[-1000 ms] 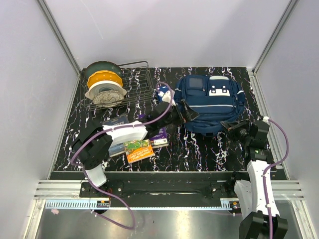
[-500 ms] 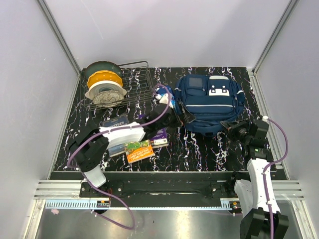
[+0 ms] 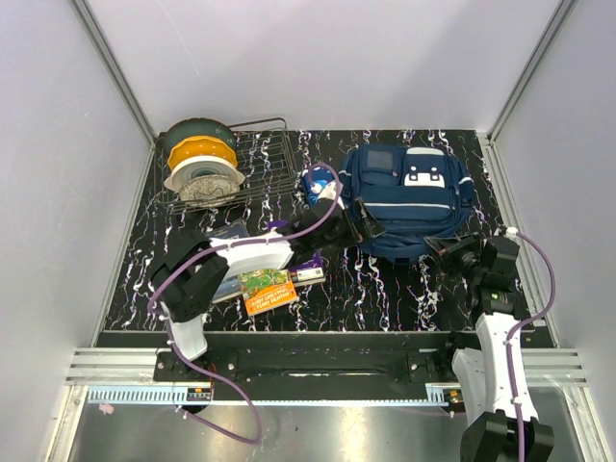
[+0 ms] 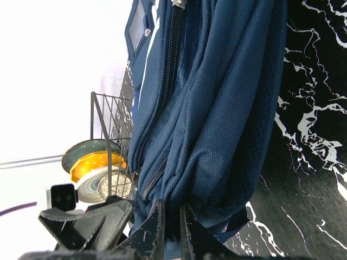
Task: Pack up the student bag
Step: Adjust the student bag at the center of the board.
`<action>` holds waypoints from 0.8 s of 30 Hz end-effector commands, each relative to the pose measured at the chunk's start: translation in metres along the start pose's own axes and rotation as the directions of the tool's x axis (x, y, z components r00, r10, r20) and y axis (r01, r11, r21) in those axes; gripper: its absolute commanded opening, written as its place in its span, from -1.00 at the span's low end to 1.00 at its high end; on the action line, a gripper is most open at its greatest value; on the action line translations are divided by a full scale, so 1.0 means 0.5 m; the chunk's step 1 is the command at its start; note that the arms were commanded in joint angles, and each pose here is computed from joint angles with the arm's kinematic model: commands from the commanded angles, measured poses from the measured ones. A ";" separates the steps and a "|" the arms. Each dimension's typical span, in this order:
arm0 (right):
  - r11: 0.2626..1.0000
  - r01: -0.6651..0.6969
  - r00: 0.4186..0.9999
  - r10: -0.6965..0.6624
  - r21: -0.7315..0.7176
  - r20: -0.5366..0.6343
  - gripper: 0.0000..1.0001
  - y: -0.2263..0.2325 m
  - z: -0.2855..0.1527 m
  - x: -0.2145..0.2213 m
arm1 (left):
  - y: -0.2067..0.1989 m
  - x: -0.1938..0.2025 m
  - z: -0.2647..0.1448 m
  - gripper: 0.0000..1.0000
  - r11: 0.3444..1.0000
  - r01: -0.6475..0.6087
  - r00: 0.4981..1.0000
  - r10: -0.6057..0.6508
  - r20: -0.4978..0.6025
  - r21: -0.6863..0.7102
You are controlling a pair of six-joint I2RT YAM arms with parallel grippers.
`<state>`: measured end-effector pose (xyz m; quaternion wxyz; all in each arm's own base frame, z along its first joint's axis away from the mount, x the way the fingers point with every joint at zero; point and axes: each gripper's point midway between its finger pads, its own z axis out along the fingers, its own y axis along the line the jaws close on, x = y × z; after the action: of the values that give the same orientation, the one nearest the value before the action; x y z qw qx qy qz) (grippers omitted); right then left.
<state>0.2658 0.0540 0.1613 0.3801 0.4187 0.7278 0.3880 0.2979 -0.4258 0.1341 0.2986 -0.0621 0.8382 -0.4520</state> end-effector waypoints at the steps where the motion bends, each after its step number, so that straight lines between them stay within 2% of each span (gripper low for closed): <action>1: 0.987 0.057 0.995 -0.069 -0.151 -0.072 -1.00 0.077 -0.036 0.028 | -0.126 -0.045 0.033 0.98 0.986 -0.033 0.999 0.028 0.032 0.162; 4: 0.982 0.090 0.989 -0.107 -0.166 -0.098 -1.00 0.085 -0.046 0.038 | -0.145 -0.048 0.040 0.68 0.979 -0.063 0.998 0.059 0.030 0.192; 5: 0.981 0.101 0.988 -0.119 -0.166 -0.104 -1.00 0.084 -0.048 0.041 | -0.143 -0.054 0.043 0.42 0.980 -0.073 0.997 0.067 0.034 0.187; 8: 0.974 0.134 0.978 -0.160 -0.183 -0.133 -1.00 0.086 -0.058 0.055 | -0.135 -0.069 0.044 -0.04 0.978 -0.099 0.995 0.092 0.043 0.182; 9: 0.971 0.139 0.974 -0.170 -0.195 -0.151 -1.00 0.089 -0.062 0.062 | -0.137 -0.074 0.043 -0.36 0.976 -0.112 0.993 0.105 0.048 0.185; 11: 0.968 0.143 0.968 -0.180 -0.207 -0.173 -0.92 0.088 -0.064 0.070 | -0.138 -0.089 0.042 -0.62 0.974 -0.129 0.991 0.121 0.054 0.186; 12: 0.965 0.145 0.964 -0.188 -0.221 -0.188 -0.82 0.092 -0.066 0.075 | -0.137 -0.096 0.042 -0.99 0.971 -0.153 0.988 0.145 0.058 0.185; 13: 0.962 0.150 0.961 -0.196 -0.228 -0.193 -0.63 0.092 -0.067 0.078 | -0.141 -0.100 0.040 -1.00 0.968 -0.163 0.986 0.155 0.057 0.190; 14: 0.960 0.155 0.959 -0.202 -0.233 -0.196 -0.31 0.094 -0.067 0.078 | -0.145 -0.114 0.034 -1.00 0.966 -0.173 0.984 0.165 0.061 0.190; 15: 0.961 0.156 0.958 -0.204 -0.229 -0.203 0.16 0.091 -0.067 0.080 | -0.145 -0.122 0.030 -1.00 0.960 -0.209 0.977 0.200 0.071 0.187; 17: 0.963 0.162 0.959 -0.205 -0.214 -0.197 0.46 0.090 -0.066 0.076 | -0.142 -0.160 0.013 -1.00 0.957 -0.236 0.970 0.223 0.092 0.171; 18: 0.970 0.157 0.963 -0.192 -0.186 -0.189 0.80 0.082 -0.061 0.071 | -0.135 -0.175 0.007 -1.00 0.954 -0.250 0.967 0.236 0.097 0.168; 20: 0.972 0.161 0.966 -0.191 -0.171 -0.175 0.95 0.081 -0.058 0.064 | -0.136 -0.220 -0.015 -1.00 0.945 -0.260 0.964 0.242 0.111 0.196; 24: 0.982 0.155 0.976 -0.170 -0.110 -0.137 0.99 0.076 -0.050 0.042 | -0.131 -0.279 -0.035 -1.00 0.920 -0.312 0.950 0.296 0.103 0.235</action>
<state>0.2415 0.0844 0.1815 0.3531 0.3184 0.7670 0.4309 0.3621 -0.4091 0.1515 0.3131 0.0207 0.8444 -0.4342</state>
